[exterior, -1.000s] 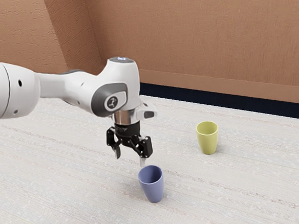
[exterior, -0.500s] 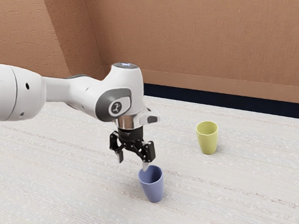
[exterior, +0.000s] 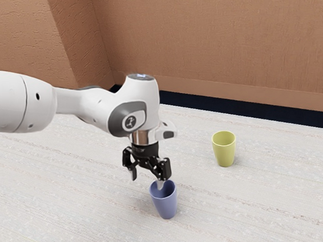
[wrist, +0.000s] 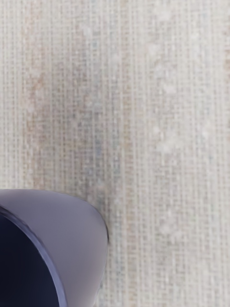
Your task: Place the left cup onto the right cup
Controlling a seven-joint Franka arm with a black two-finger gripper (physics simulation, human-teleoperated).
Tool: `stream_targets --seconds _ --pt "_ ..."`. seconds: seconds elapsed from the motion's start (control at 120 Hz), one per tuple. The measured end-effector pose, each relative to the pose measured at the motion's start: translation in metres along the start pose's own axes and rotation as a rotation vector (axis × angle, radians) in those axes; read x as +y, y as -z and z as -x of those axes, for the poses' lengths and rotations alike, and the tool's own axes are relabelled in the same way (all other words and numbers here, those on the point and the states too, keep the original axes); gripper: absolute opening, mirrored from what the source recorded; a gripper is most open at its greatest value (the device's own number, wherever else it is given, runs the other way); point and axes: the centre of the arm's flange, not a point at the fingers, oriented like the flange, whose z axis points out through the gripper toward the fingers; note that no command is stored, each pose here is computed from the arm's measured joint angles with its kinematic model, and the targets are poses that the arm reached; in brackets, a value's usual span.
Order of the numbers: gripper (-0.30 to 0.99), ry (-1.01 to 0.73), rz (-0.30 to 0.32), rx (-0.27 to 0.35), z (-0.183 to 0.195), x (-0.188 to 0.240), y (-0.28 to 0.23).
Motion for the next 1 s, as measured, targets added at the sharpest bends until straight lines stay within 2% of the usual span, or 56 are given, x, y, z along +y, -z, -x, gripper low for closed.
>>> stream_targets --seconds 0.575,1.0 --pt "0.69 -0.005 0.004 -0.001 -0.005 0.006 -0.013" --pt "0.56 -0.009 0.007 -0.003 -0.005 0.011 -0.015"
